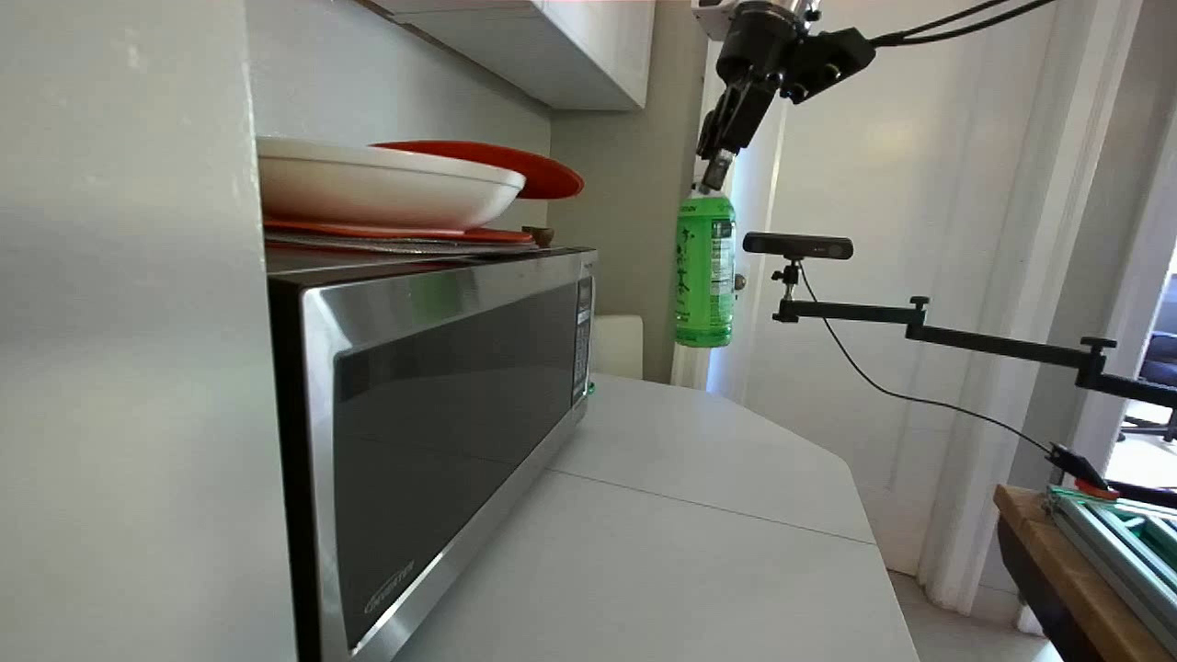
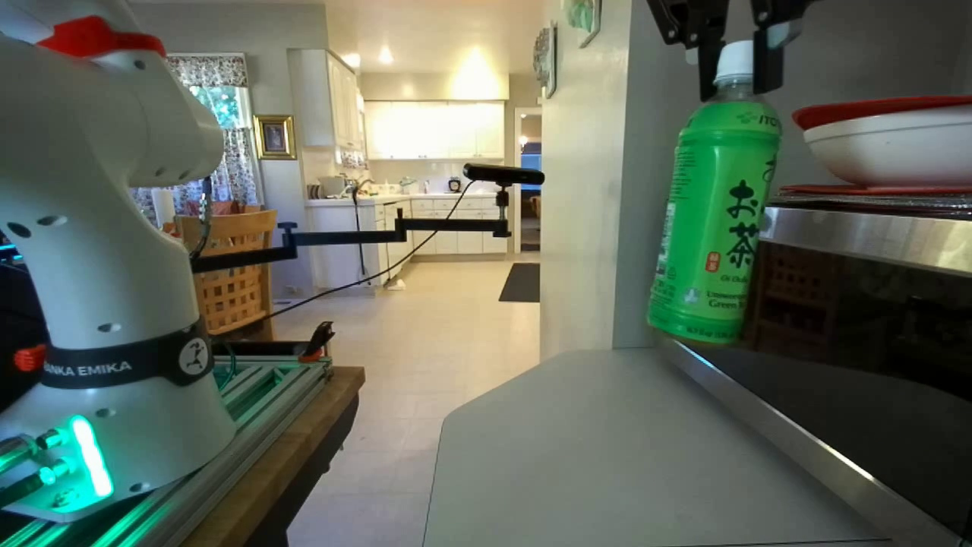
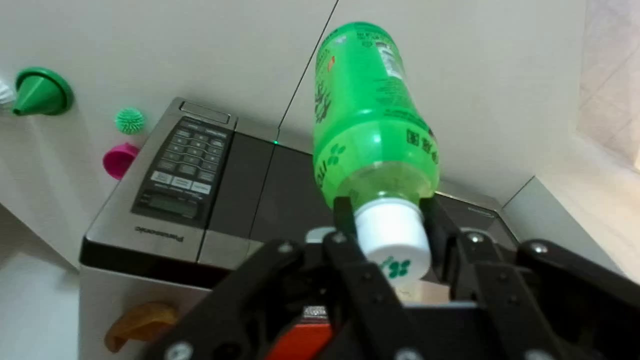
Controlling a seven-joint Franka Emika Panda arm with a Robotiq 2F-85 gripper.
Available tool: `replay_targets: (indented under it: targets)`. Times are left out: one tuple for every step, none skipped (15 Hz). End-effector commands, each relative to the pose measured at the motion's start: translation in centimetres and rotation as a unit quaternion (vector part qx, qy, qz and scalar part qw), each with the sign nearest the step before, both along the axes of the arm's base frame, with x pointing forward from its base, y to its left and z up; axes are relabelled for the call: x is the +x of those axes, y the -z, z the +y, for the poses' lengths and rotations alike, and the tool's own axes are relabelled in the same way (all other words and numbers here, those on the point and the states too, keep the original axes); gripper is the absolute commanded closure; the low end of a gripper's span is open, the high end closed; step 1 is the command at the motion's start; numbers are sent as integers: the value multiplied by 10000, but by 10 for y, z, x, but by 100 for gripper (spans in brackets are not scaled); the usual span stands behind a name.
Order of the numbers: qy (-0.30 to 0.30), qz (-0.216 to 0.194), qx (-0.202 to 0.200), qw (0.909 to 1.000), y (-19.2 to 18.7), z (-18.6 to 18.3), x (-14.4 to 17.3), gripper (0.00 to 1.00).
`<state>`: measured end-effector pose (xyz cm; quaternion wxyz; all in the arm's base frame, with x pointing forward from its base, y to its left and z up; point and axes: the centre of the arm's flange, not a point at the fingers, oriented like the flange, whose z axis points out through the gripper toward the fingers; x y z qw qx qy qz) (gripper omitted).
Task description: Put the green bottle on the counter.
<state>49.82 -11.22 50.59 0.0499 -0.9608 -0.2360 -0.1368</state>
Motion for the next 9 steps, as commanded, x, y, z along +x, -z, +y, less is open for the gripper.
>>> replay_targets:
  targets:
    - [133, -234, 276, 9993, 24, -22, 1, 88]
    - [227, -295, 332, 9988, 33, -29, 4, 88]
    - [350, -352, 339, 9982, 42, -35, 8, 88]
    - [447, -403, 346, 9976, 53, -40, 12, 88]
    - [583, -421, 276, 9970, 62, -46, 16, 88]
    - [691, -435, 214, 9964, 72, -50, 20, 88]
    - [779, -431, 174, 9959, 84, -54, 24, 88]
    - [862, -409, 113, 9954, 94, -59, 27, 88]
    - [924, -382, 66, 9950, 105, -63, 29, 88]
